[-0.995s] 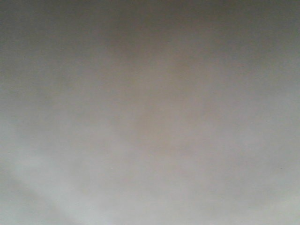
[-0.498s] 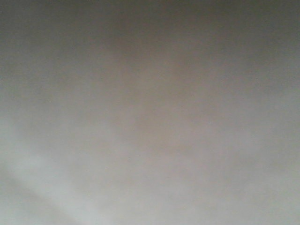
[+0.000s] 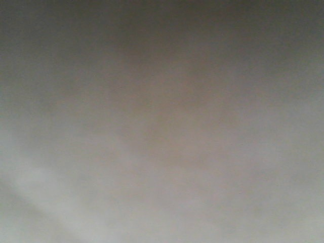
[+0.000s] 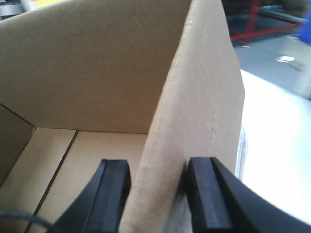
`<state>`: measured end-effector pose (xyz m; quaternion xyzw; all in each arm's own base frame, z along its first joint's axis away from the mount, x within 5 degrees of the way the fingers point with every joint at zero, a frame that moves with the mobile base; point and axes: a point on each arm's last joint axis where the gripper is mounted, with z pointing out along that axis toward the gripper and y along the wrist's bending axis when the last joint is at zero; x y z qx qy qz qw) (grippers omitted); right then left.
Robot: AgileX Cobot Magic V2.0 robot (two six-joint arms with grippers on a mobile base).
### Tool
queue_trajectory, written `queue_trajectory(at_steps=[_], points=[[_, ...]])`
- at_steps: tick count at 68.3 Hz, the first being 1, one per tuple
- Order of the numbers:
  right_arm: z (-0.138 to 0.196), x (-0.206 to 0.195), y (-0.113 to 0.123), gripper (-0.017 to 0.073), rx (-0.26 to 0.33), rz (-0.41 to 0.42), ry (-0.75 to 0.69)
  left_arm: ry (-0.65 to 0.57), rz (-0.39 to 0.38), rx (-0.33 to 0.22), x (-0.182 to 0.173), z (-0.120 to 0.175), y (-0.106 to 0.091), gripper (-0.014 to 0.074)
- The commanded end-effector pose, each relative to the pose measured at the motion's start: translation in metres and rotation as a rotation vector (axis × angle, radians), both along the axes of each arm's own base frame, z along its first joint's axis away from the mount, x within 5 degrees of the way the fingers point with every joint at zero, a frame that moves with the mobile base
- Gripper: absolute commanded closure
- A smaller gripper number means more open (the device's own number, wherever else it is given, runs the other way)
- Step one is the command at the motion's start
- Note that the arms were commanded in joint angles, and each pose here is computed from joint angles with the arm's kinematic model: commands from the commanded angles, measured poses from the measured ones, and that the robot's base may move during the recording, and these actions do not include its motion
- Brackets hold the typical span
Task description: Grab box from left shelf to table start
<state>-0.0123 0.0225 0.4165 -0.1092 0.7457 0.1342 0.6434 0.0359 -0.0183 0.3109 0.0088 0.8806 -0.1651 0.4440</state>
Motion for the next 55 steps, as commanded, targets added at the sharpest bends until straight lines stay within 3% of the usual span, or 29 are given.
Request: queue_trajectory(at_steps=[1, 55], points=[[0.0213, -0.0058, -0.0016, 0.0501, 0.065, -0.015, -0.154, -0.003, 0.037, 0.101, 0.0028, 0.0022, 0.0074, 0.0684], [0.0213, -0.0058, -0.0016, 0.0501, 0.065, -0.015, -0.154, -0.003, 0.037, 0.101, 0.0028, 0.0022, 0.0074, 0.0684]])
